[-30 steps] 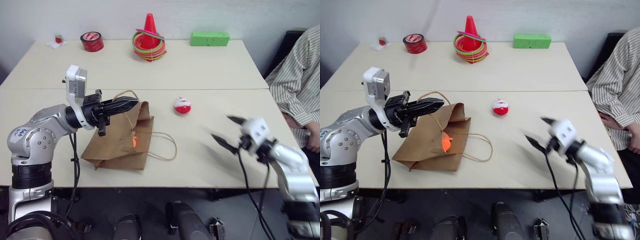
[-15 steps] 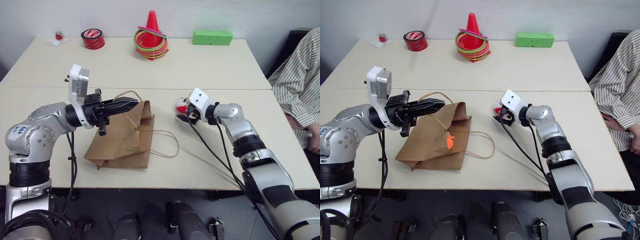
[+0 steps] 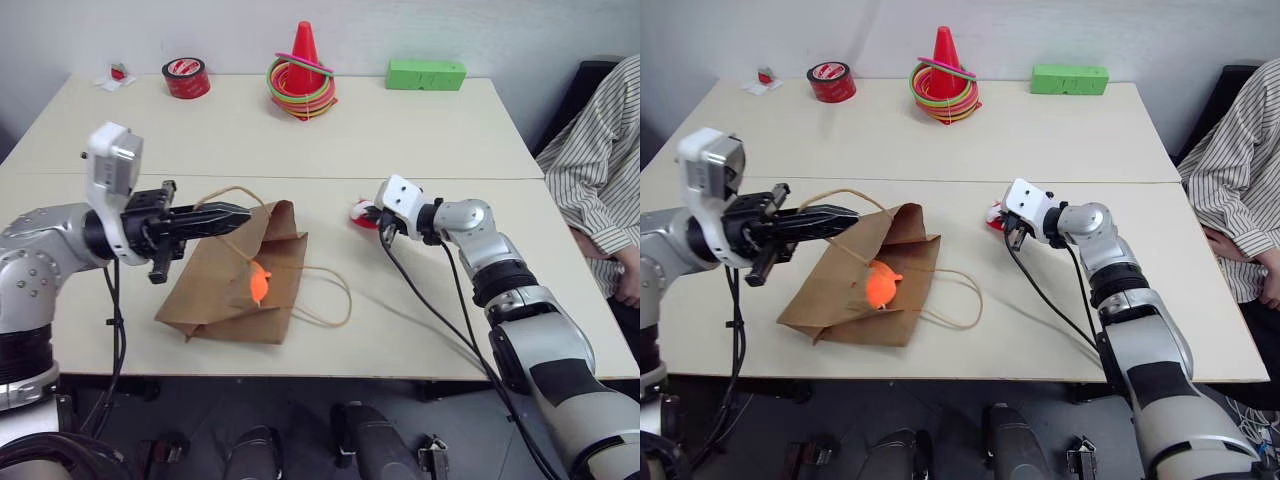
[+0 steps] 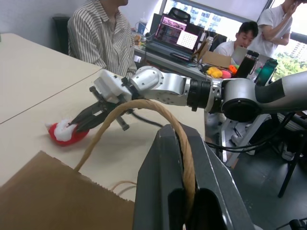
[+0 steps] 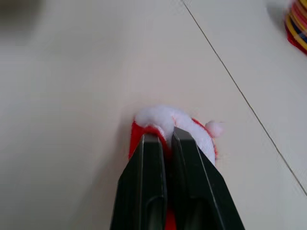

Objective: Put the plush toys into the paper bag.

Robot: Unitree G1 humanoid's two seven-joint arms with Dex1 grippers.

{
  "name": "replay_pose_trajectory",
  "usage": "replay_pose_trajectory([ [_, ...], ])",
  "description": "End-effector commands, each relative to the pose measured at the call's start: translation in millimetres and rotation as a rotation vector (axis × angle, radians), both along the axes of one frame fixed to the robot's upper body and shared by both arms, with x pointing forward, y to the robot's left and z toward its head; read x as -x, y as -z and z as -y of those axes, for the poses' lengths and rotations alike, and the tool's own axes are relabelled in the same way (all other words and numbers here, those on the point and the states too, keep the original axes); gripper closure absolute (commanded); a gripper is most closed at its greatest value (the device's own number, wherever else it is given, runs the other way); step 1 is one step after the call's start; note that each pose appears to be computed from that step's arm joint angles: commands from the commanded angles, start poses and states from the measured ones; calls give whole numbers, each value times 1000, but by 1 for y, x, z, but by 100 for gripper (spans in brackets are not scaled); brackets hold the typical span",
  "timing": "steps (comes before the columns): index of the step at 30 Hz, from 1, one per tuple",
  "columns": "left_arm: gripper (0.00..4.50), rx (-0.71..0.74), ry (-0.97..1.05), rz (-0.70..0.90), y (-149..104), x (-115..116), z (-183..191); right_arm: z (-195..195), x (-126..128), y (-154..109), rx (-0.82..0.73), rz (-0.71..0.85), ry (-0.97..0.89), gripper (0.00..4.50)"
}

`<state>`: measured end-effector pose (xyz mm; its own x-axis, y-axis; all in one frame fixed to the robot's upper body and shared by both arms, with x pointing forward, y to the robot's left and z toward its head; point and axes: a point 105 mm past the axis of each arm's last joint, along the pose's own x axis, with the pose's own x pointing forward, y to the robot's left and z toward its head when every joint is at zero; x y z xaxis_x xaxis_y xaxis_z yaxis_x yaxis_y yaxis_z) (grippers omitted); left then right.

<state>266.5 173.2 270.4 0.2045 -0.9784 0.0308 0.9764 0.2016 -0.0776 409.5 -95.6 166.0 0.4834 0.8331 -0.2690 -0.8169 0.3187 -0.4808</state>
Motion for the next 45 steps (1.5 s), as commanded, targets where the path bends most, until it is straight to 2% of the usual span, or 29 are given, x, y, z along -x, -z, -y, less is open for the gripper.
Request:
replay_pose_trajectory([
  [1,450,12,6,14,-9,7,-9,-33,49,-40,-112,16,-290,448],
  [5,450,9,5,3,-8,7,-11,-65,103,-38,-132,-73,-478,448],
  [8,450,12,23,-6,-7,9,-7,-87,120,-31,-156,-118,-519,448],
  [11,450,13,49,-13,-9,12,-2,-112,113,-21,-144,-101,-492,448],
  [15,450,1,82,-22,-10,17,2,-141,83,-25,-219,-45,-368,448],
  [18,450,-10,114,-41,-10,21,5,-157,62,-21,-208,5,-296,448],
  [21,450,-16,125,-52,-10,22,6,-169,55,-5,-159,-10,-288,448],
  [23,450,-13,123,-49,-10,21,7,-174,56,8,-176,-92,-296,448],
  [26,450,-9,110,-40,-8,19,7,-170,58,20,-150,-143,-323,365],
  [31,450,-4,82,-37,-4,19,5,-152,57,0,-214,-143,-351,193],
  [34,450,-1,72,-31,-2,19,4,-124,70,-20,-301,-257,-465,88],
  [37,450,-2,69,-28,-2,20,5,-84,71,-20,-281,-433,-446,3],
  [41,450,0,68,-23,-1,19,4,-52,58,19,-87,-563,-258,3],
  [45,450,5,73,-15,0,19,6,-64,55,41,-52,-635,-192,3],
])
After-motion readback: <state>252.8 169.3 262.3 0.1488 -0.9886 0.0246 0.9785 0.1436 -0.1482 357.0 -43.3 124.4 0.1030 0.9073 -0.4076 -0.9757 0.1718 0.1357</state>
